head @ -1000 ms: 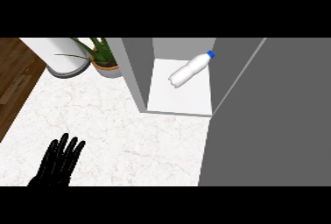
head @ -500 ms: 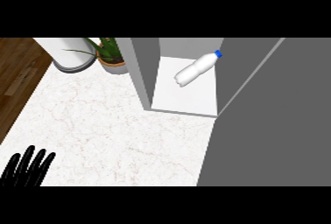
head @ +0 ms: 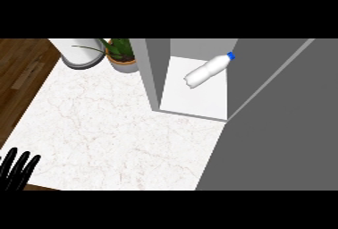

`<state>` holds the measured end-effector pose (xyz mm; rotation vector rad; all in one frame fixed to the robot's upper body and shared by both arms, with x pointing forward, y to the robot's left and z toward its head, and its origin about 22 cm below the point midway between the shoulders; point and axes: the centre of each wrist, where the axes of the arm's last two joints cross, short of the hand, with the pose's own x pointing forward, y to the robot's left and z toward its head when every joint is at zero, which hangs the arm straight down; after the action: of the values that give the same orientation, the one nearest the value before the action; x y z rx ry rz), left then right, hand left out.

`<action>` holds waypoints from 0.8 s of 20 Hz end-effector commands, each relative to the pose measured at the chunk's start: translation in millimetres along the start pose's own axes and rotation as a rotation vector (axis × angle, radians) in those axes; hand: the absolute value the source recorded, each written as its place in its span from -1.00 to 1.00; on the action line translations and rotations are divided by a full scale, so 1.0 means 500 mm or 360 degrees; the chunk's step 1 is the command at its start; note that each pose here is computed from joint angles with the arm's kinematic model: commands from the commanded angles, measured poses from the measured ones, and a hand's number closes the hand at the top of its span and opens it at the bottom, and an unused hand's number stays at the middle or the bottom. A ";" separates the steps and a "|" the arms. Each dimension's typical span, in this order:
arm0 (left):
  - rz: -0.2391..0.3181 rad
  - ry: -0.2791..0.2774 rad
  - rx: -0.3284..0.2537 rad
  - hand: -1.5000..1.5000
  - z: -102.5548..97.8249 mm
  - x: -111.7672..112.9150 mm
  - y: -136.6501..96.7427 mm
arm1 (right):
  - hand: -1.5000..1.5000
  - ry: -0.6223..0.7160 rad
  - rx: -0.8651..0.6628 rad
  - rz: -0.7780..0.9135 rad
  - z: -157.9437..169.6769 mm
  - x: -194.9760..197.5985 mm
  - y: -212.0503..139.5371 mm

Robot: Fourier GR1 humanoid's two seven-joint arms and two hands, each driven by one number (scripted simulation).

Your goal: Pick up the bottled water, place it into the cabinet and close the cabinet

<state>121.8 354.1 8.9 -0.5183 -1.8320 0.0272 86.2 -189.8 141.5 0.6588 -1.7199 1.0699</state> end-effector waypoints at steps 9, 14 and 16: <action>0.0003 -0.0048 -0.0059 -1.00 -0.023 0.028 0.018 | 1.00 -0.0013 -0.0118 -0.0213 -0.049 -0.018 0.005; -0.0010 -0.0009 -0.0069 -1.00 -0.018 0.032 0.021 | 1.00 0.0001 -0.0194 -0.0339 -0.061 -0.036 -0.001; -0.0016 -0.0038 -0.0089 -1.00 -0.033 0.047 0.031 | 1.00 0.0002 -0.0216 -0.0395 -0.075 -0.049 -0.011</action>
<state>133.2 367.2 25.9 -0.5240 -1.8474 -0.0139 106.0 -177.9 135.8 0.7342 -1.6839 0.9424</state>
